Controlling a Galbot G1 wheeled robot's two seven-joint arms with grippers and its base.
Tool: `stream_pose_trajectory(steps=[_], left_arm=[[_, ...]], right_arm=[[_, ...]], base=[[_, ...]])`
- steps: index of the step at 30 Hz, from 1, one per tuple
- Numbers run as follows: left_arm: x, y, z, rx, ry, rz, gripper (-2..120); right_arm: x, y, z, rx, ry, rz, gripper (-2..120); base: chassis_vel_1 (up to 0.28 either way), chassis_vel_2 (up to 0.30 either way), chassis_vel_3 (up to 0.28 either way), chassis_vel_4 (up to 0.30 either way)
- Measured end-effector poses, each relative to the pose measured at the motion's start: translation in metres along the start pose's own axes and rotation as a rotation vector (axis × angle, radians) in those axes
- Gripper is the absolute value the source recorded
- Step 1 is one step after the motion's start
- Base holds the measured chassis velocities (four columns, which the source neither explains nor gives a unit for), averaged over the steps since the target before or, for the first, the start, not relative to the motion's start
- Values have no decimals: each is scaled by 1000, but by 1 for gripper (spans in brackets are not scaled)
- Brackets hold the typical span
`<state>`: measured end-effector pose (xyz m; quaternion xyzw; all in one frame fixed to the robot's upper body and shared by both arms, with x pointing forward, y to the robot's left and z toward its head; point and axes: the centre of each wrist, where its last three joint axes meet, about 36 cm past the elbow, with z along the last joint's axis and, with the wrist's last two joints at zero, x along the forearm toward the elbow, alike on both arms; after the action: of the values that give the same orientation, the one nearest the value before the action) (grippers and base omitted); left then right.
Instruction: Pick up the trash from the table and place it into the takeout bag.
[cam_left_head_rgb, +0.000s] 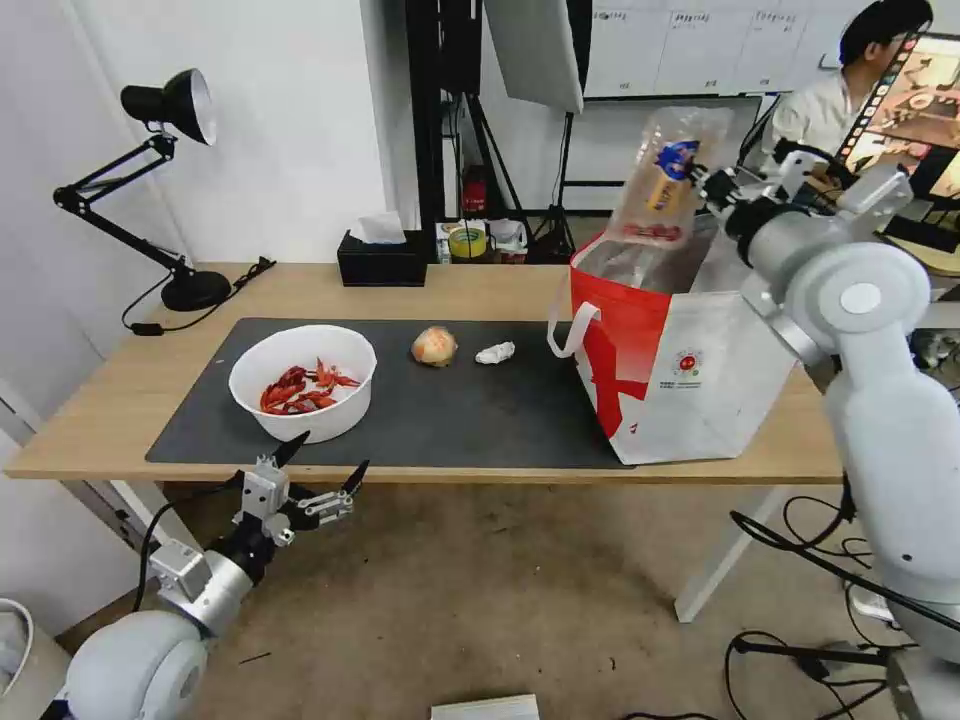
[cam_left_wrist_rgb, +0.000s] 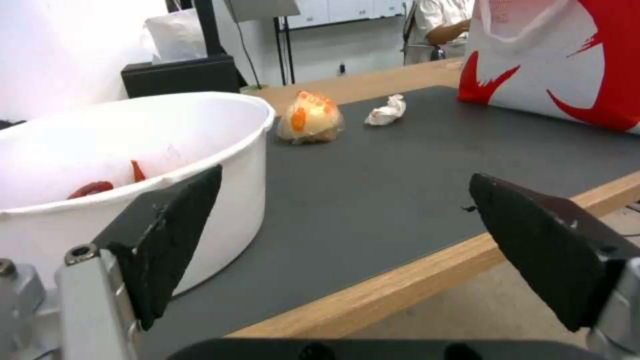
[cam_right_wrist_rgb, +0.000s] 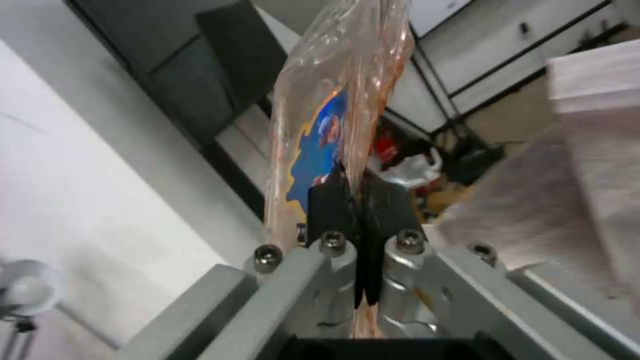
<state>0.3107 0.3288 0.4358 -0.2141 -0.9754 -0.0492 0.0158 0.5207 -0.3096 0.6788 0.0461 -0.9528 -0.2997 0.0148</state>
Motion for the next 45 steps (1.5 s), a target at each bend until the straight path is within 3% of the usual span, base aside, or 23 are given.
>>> stream_pose_trajectory(steps=[10, 36, 40, 45], left_arm=[[0, -5, 0, 8, -5, 0, 100], [1, -7, -3, -4, 15, 11, 100], [1, -6, -2, -4, 16, 11, 100], [0, -7, -1, -7, 19, 18, 100]], right_arm=[[13, -14, 10, 56, 10, 17, 0], [34, -19, 29, -1, 85, 10, 0], [34, -18, 28, -5, 88, 9, 10], [34, -18, 26, -2, 101, 7, 32]], base=[[0, 0, 0, 0], [0, 0, 0, 0], [0, 0, 0, 0], [0, 0, 0, 0]])
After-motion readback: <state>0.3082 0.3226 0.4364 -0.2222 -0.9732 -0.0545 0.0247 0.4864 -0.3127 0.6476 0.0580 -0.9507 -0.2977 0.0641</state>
